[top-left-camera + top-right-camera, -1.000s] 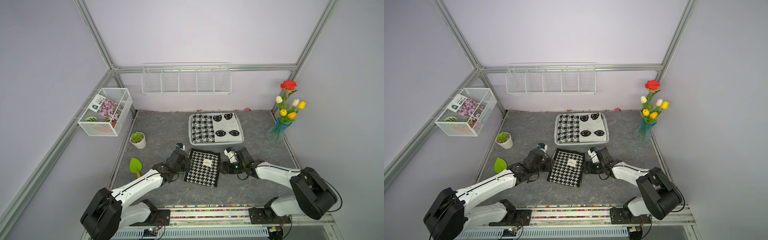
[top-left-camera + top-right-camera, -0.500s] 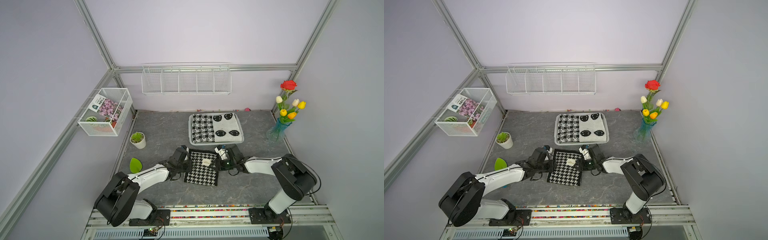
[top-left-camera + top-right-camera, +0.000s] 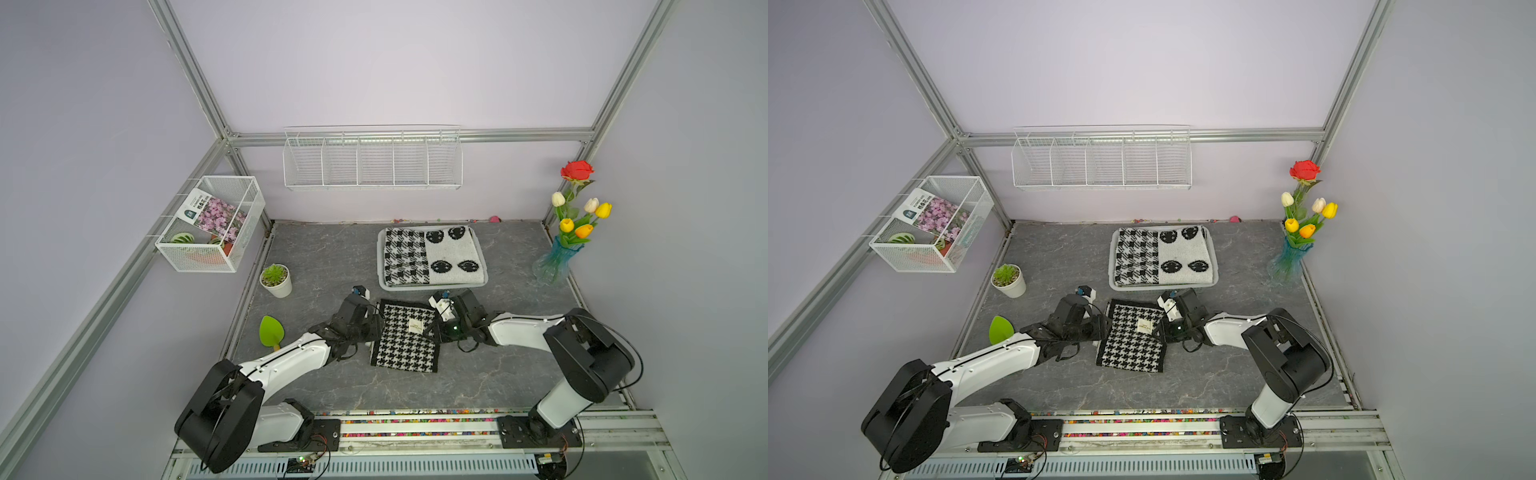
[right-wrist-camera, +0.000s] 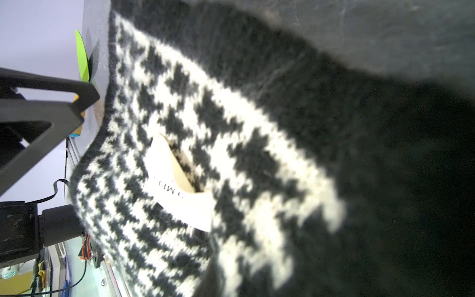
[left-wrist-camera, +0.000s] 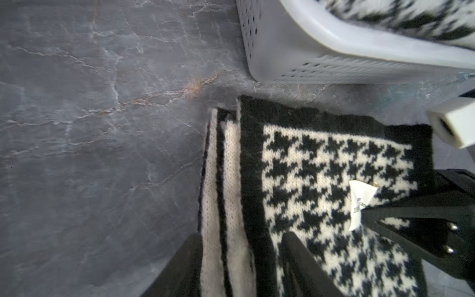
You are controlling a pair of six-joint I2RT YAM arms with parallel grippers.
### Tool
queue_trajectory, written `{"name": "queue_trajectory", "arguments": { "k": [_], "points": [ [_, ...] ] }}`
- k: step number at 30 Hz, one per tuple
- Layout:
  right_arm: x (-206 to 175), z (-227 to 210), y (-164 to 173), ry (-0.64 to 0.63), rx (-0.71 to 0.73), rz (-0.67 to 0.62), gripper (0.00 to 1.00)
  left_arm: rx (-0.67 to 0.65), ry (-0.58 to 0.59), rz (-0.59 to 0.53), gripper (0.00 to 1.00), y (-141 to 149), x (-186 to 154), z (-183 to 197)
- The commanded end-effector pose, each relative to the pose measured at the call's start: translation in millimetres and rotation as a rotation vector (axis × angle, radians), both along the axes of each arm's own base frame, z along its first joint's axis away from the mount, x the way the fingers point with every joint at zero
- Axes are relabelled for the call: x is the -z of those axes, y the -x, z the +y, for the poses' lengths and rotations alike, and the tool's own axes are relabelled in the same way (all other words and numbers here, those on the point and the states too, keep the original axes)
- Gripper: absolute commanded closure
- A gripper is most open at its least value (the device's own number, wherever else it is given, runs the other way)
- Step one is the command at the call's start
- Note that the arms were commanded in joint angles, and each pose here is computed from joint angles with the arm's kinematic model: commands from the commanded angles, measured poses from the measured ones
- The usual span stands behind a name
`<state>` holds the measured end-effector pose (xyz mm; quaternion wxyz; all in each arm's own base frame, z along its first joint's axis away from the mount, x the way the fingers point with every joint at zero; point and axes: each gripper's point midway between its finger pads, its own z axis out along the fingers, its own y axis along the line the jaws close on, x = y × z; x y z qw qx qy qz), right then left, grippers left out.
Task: Put the folded scarf in the basket
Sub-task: Pick up the scarf at the center of the board.
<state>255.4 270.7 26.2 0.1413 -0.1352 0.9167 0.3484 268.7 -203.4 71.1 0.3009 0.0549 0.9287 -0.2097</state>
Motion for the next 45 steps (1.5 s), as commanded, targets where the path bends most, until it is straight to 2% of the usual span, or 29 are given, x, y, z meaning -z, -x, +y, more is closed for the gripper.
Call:
{"name": "queue_trajectory", "arguments": {
  "k": [1, 6, 11, 14, 18, 26, 32, 35, 40, 42, 45],
  "points": [
    [20.6, -19.4, 16.1, 0.117, 0.001, 0.052, 0.89, 0.023, 0.004, -0.05, 0.44, -8.6, -4.1, -4.7],
    [22.1, -18.7, 16.6, 0.121, -0.003, 0.055, 0.89, 0.032, 0.003, 0.013, 0.4, -2.2, 9.7, -6.6],
    [23.1, -19.3, 17.6, 0.133, -0.008, 0.055, 0.89, 0.038, 0.02, 0.115, 0.43, 13.7, 24.9, -7.7],
    [20.8, -19.2, 18.2, 0.135, -0.01, 0.048, 0.89, 0.006, 0.027, 0.115, 0.43, 21.7, 18.4, 1.8],
    [20.0, -18.6, 18.3, 0.132, -0.008, 0.045, 0.88, 0.048, 0.127, 0.095, 0.44, 41.7, 9.1, -0.8],
    [22.3, -20.1, 18.8, 0.149, -0.007, 0.044, 0.89, 0.129, 0.194, 0.169, 0.57, 63.6, 22.4, -12.3],
    [26.9, -20.3, 18.0, 0.162, -0.005, 0.053, 0.88, 0.171, 0.31, 0.166, 0.74, 78.1, 13.2, -20.6],
    [29.6, -20.2, 19.1, 0.168, -0.006, 0.061, 0.88, 0.179, 0.31, 0.191, 0.74, 82.2, 18.5, -21.0],
    [28.0, -21.4, 19.5, 0.171, -0.003, 0.051, 0.88, 0.171, 0.27, 0.219, 0.66, 86.3, 30.9, -15.7],
    [27.5, -21.9, 18.8, 0.172, -0.001, 0.048, 0.89, 0.179, 0.264, 0.239, 0.61, 89.5, 36.3, -16.0],
    [28.2, -22.8, 19.1, 0.178, 0.0, 0.05, 0.89, 0.191, 0.269, 0.268, 0.48, 94.1, 41.7, -18.6]
  ]
}}
